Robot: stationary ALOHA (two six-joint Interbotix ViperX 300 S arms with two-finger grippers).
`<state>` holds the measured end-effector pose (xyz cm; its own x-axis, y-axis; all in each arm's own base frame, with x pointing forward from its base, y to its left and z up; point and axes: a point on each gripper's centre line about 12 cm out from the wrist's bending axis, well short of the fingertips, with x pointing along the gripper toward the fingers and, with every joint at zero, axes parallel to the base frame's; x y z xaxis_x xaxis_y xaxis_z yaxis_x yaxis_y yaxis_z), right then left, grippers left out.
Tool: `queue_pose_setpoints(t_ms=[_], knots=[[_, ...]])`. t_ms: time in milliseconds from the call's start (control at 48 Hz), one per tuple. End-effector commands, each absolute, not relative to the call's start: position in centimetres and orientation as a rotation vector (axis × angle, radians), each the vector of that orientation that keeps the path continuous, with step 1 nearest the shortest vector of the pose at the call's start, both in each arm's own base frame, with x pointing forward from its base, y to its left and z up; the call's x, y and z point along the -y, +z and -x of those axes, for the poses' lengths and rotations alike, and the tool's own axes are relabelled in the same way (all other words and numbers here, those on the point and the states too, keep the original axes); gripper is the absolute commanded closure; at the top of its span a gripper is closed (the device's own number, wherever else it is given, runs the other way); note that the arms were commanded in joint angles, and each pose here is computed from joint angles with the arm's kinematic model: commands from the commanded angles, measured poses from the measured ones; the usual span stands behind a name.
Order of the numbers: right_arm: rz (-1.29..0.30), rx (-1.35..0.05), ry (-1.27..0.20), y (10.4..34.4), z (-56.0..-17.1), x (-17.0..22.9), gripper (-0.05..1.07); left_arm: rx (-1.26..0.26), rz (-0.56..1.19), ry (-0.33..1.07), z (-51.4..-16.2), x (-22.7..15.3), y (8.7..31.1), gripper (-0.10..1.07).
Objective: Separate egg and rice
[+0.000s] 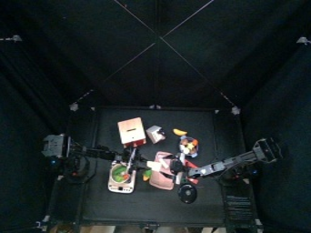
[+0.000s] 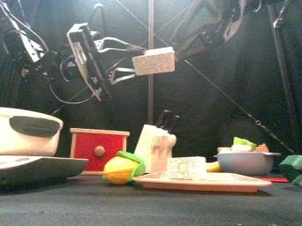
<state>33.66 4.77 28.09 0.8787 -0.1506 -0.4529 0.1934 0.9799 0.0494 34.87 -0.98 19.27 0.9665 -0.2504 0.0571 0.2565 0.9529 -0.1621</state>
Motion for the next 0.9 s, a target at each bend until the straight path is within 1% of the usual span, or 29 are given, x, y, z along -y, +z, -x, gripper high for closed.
queue_pose_setpoints(t_ms=[0,125,229,271,500,625,875], knots=[[-0.161,-0.437,-0.155,29.2,-33.8,-4.8,0.0,0.017,0.074,-0.241,-35.0,0.6,19.6,0.42],[-0.176,-0.447,-0.132,28.5,-34.9,-4.7,0.0,-0.088,-0.036,-0.201,-35.6,0.0,18.9,0.42],[-0.164,-0.462,-0.139,27.9,-35.5,-4.5,0.0,-0.148,-0.08,-0.18,-36.1,-0.2,18.8,0.42],[-0.154,-0.479,-0.147,27.2,-35.7,-4.3,0.0,-0.164,-0.095,-0.178,-36.3,-0.2,18.9,0.42],[-0.147,-0.527,-0.173,25.1,-37.0,-3.5,0.0,-0.149,-0.141,-0.183,-36.2,-0.1,19.4,0.42],[-0.161,-0.542,-0.189,24.6,-37.5,-3.1,0.0,-0.147,-0.141,-0.182,-35.9,-0.1,19.5,0.42],[-0.16,-0.544,-0.201,24.5,-38.1,-2.7,0.0,-0.139,-0.146,-0.21,-35.9,0.9,19.7,0.42]])
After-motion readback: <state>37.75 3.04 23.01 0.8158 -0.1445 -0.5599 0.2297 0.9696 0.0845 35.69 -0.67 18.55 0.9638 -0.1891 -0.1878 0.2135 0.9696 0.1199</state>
